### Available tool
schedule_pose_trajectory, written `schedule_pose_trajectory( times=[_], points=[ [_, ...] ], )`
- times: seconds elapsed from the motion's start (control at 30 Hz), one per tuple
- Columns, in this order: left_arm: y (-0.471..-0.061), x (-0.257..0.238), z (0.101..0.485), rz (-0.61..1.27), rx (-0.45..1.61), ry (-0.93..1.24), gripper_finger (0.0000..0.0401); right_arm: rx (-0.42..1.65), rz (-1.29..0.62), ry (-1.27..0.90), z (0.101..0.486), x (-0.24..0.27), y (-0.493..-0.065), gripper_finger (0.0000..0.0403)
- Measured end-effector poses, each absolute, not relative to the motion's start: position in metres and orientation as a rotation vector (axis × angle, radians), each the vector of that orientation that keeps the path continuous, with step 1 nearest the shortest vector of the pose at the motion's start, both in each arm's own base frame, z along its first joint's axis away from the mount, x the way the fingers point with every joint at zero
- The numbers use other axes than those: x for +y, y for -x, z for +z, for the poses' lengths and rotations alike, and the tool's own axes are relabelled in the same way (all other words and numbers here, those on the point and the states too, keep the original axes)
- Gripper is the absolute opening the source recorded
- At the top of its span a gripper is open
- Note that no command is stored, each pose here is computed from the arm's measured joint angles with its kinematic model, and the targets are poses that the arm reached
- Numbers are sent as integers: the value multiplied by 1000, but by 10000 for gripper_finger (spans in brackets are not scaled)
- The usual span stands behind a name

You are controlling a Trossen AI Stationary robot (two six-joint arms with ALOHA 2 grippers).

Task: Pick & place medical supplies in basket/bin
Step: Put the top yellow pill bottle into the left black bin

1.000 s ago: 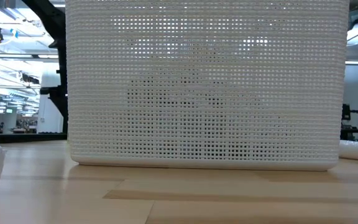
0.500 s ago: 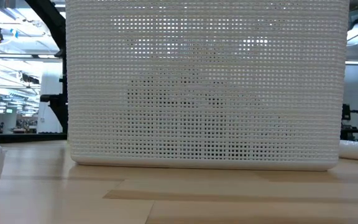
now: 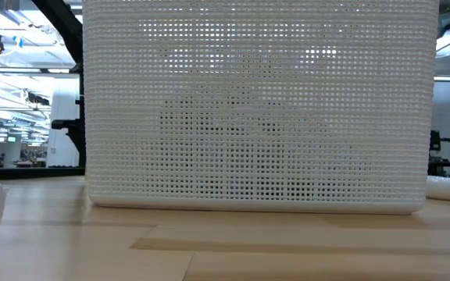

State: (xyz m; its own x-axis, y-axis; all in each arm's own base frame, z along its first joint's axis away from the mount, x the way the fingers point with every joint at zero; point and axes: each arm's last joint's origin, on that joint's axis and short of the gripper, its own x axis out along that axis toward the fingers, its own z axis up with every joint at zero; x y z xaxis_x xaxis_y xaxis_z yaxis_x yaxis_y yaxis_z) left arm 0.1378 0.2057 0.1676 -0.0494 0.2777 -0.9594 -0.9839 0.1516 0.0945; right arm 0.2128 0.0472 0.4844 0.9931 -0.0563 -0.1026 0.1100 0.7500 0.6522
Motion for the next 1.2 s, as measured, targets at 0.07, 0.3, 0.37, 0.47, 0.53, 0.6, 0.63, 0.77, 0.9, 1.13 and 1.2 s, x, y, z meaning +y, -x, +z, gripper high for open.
schedule_pose_trajectory(
  times=[0.07, 0.3, 0.37, 0.47, 0.53, 0.6, 0.63, 0.77, 0.9, 1.13, 1.2],
  points=[
    [-138, 206, 168, 1258, 1128, 852, 145, 78, -91, -717, 484, 47, -213, 235],
    [-138, 206, 168, 1258, 1128, 852, 117, 78, -91, -717, 484, 47, -213, 235],
    [-138, 206, 168, 1258, 1128, 852, 110, 78, -91, -717, 484, 47, -213, 235],
    [-138, 206, 168, 1260, 1126, 855, 108, 79, -91, -717, 484, 47, -213, 235],
    [-138, 206, 168, 1260, 1124, 855, 110, 79, -91, -717, 484, 47, -213, 235],
    [-137, 205, 171, 1261, 1110, 851, 112, 79, -91, -717, 484, 47, -213, 235],
    [-137, 205, 173, 1263, 1091, 846, 112, 79, -91, -717, 484, 47, -213, 235],
    [-136, 203, 188, 1266, 987, 845, 108, 79, -91, -717, 484, 47, -213, 235],
    [-136, 200, 208, 1239, 811, 880, 108, 79, -90, -717, 484, 47, -213, 235],
    [-149, 194, 237, 1129, 511, 917, 107, 80, -88, -713, 484, 47, -213, 235],
    [-156, 193, 240, 1101, 463, 913, 107, 80, -88, -713, 484, 47, -213, 235]
  ],
)
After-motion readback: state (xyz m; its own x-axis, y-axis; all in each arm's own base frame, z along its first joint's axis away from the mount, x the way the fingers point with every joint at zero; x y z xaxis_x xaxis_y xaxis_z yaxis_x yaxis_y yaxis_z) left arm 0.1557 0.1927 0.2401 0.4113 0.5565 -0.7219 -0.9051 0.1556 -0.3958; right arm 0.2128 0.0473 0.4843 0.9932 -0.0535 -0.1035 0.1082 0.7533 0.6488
